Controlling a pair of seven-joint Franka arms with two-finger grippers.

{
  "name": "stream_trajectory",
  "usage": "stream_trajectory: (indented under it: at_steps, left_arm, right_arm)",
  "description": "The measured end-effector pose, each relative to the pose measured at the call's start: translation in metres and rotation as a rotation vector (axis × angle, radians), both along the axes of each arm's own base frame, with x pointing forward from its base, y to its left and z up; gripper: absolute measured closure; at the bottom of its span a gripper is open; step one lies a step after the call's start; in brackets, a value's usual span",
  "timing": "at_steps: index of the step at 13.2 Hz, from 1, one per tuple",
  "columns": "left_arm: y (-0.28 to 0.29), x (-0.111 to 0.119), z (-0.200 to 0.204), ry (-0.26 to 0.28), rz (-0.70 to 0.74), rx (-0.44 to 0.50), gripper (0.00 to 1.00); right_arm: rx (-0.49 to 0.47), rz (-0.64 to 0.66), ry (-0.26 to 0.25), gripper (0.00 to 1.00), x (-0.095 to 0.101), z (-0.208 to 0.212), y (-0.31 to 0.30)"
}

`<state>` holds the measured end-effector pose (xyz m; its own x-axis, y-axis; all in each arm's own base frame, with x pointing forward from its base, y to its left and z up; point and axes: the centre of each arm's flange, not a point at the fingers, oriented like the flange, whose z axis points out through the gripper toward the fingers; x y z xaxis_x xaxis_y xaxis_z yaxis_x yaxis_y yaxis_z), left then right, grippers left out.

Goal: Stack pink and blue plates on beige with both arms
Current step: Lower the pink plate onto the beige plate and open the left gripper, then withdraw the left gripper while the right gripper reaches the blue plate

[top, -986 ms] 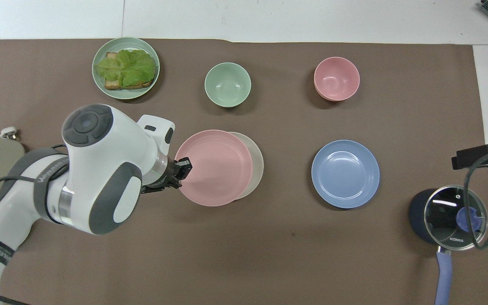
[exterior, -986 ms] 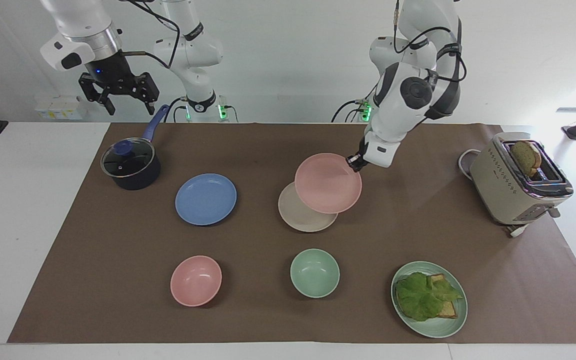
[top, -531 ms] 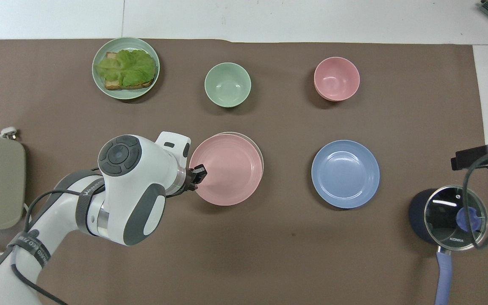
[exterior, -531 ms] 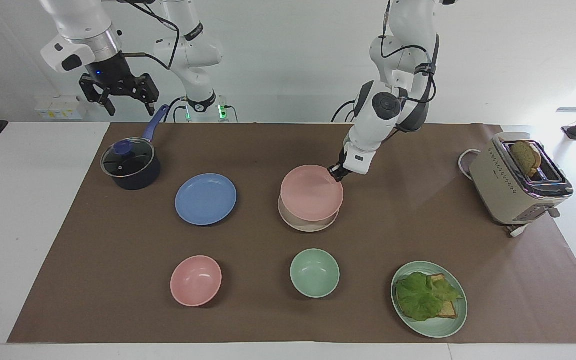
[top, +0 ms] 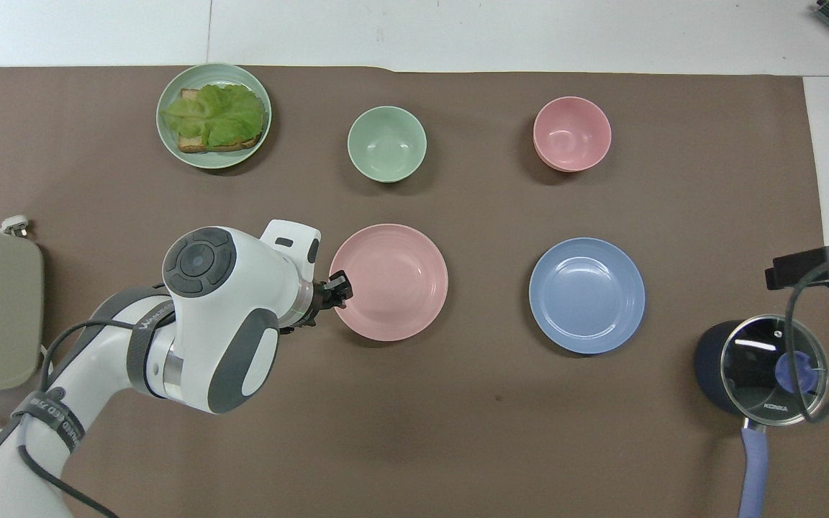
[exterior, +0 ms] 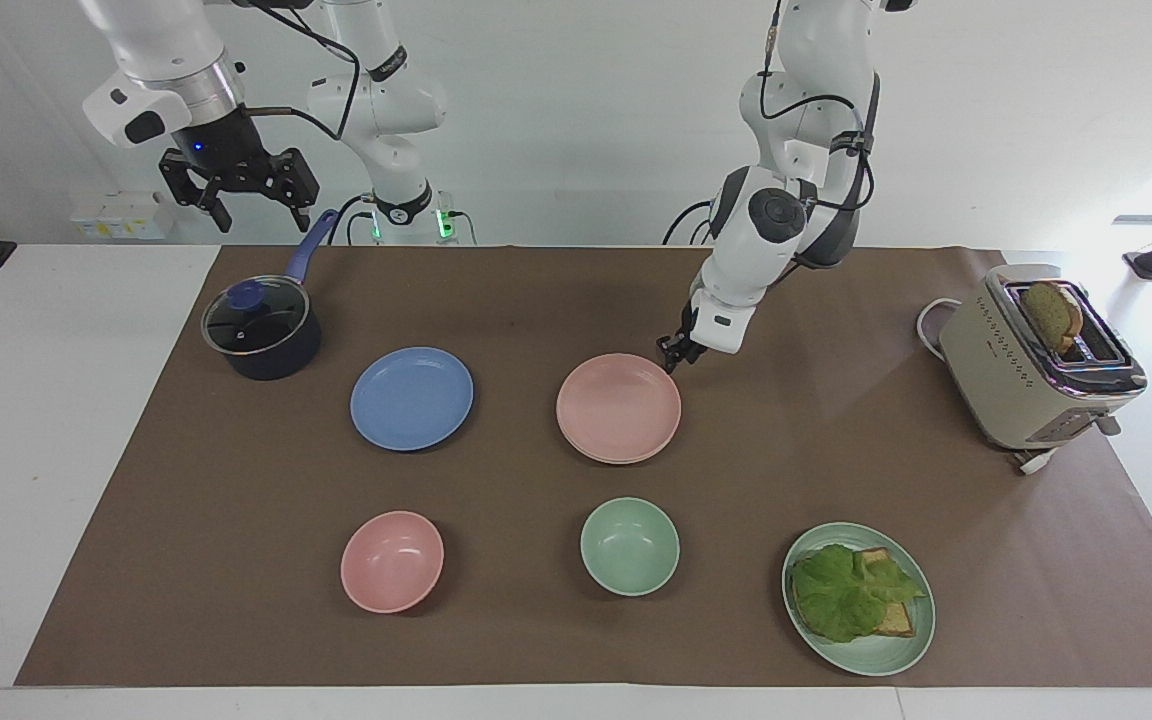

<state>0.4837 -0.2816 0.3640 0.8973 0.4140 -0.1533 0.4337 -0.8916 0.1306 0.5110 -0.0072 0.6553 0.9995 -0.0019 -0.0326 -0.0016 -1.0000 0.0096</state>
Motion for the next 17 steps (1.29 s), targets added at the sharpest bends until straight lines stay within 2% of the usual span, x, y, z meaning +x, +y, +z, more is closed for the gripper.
stream_trajectory:
  at_steps: [3,5,7,10,12,17]
  left_arm:
    - [0.008,0.009,0.009,-0.014,0.015,-0.007,0.01]
    - [0.037,0.032,0.034,-0.024,0.01,-0.009,0.0]
    - [0.085,0.058,0.08,-0.035,-0.007,0.023,0.0]
    - [0.161,0.08,0.156,-0.066,-0.114,0.067,0.0]
    - [0.205,0.087,0.187,-0.098,-0.254,0.109,0.0]
    - [0.219,0.083,0.227,-0.078,-0.411,0.185,0.0]
  right_arm:
    - [0.0,0.0,0.002,0.0,0.0,-0.001,0.0]
    - [0.0,0.0,-0.001,0.0,0.002,-0.008,0.0]
    - [0.0,0.006,0.002,0.0,0.007,-0.03,0.0]
    - [0.002,0.075,0.012,0.0,0.016,-0.097,0.004]
    - [0.005,0.102,0.024,0.0,0.017,-0.145,0.005]
    - [0.005,0.115,0.055,0.0,0.006,-0.254,0.007]
